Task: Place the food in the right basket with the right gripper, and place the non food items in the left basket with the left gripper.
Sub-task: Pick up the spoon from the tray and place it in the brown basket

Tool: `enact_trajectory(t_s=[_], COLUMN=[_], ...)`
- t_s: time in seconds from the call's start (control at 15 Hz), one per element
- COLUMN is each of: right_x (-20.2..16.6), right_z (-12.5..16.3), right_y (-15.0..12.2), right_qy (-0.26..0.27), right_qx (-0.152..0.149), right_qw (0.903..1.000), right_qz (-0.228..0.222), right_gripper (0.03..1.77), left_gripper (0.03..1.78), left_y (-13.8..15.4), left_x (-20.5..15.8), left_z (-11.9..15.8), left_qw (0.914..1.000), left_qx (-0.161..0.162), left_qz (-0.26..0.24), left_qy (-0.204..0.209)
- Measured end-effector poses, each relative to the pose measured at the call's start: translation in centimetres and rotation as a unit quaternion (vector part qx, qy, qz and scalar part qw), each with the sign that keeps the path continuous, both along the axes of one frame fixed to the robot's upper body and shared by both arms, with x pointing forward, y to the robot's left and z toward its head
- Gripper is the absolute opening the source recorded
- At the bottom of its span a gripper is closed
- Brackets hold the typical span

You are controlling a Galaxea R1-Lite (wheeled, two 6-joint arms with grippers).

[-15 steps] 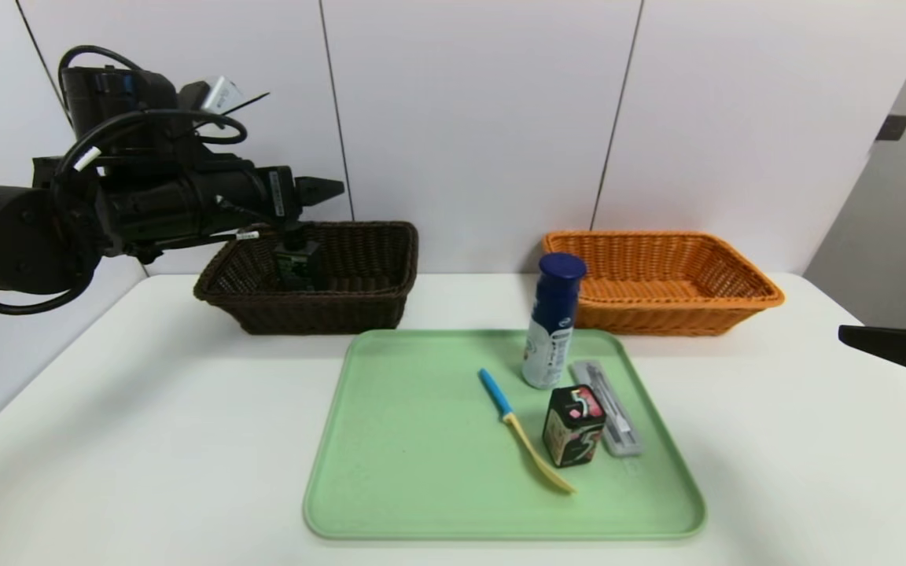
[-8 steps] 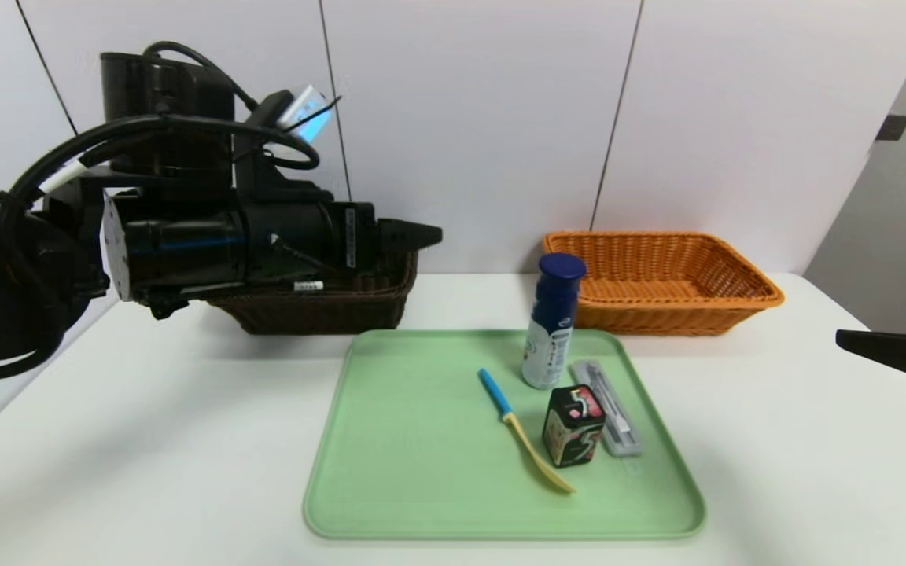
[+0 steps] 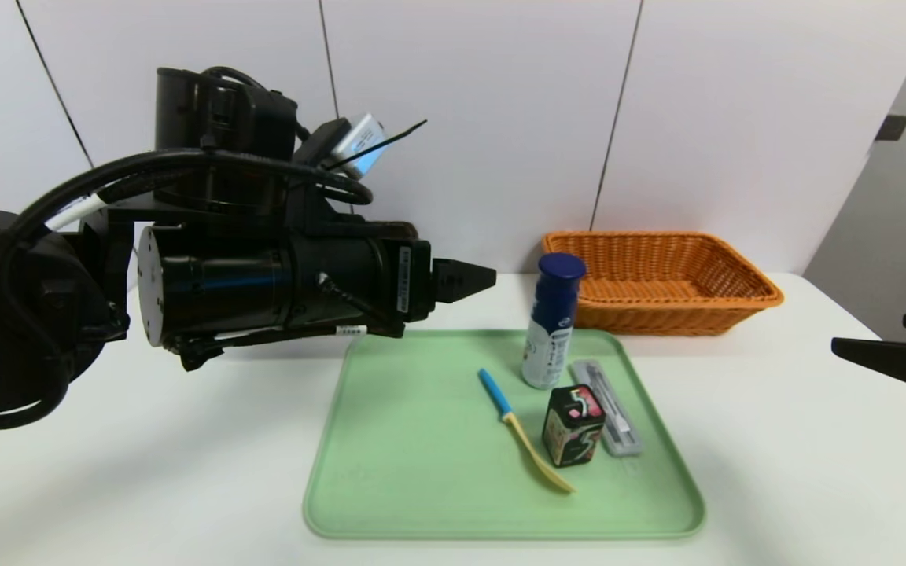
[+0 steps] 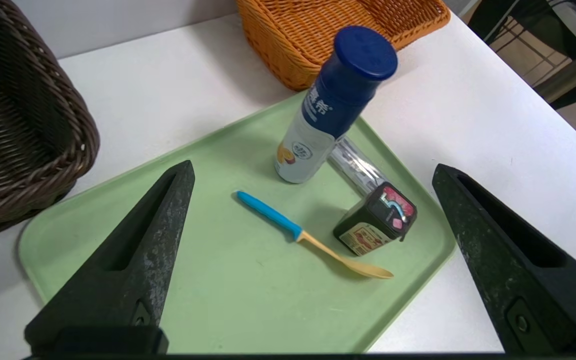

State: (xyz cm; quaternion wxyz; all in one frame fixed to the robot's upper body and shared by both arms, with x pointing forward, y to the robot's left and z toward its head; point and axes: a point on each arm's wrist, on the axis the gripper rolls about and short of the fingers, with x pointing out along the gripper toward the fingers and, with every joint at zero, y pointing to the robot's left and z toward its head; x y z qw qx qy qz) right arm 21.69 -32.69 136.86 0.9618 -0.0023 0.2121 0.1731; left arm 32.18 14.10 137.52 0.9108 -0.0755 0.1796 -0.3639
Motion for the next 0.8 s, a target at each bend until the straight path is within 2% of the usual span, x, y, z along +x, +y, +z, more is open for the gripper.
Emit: enact_trajectory(t_s=[0.2, 0.33, 0.53, 0.67, 0.8], right_x=[0.1, 0.2, 0.3, 0.3, 0.3], right_z=[-0.1, -0.2, -0.3, -0.4, -0.6], right_y=[0.0, 0.0, 0.0, 0.0, 0.0], right_qy=[0.000, -0.004, -0.004, -0.002, 0.001], right_qx=[0.017, 0.018, 0.019, 0.019, 0.019], right_qw=[0.9998, 0.9998, 0.9998, 0.9998, 0.9998], right_qz=[-0.008, -0.007, -0.007, -0.007, -0.006], right_gripper=[1.71, 1.71, 1.71, 1.71, 1.71], left_gripper=[1.69, 1.69, 1.69, 1.69, 1.69], left_y=[-0.7, -1.2, -1.7, -2.0, -2.2], left_x=[-0.2, 0.1, 0.3, 0.6, 0.7], left_z=[-0.4, -0.9, -1.5, -1.9, -2.6], left_qw=[0.9998, 0.9984, 0.9900, 0.9851, 0.9766], left_qx=[0.008, 0.028, 0.056, 0.076, 0.102], left_qz=[-0.019, -0.047, -0.126, -0.146, -0.177], left_qy=[0.002, -0.008, -0.032, -0.049, -0.067])
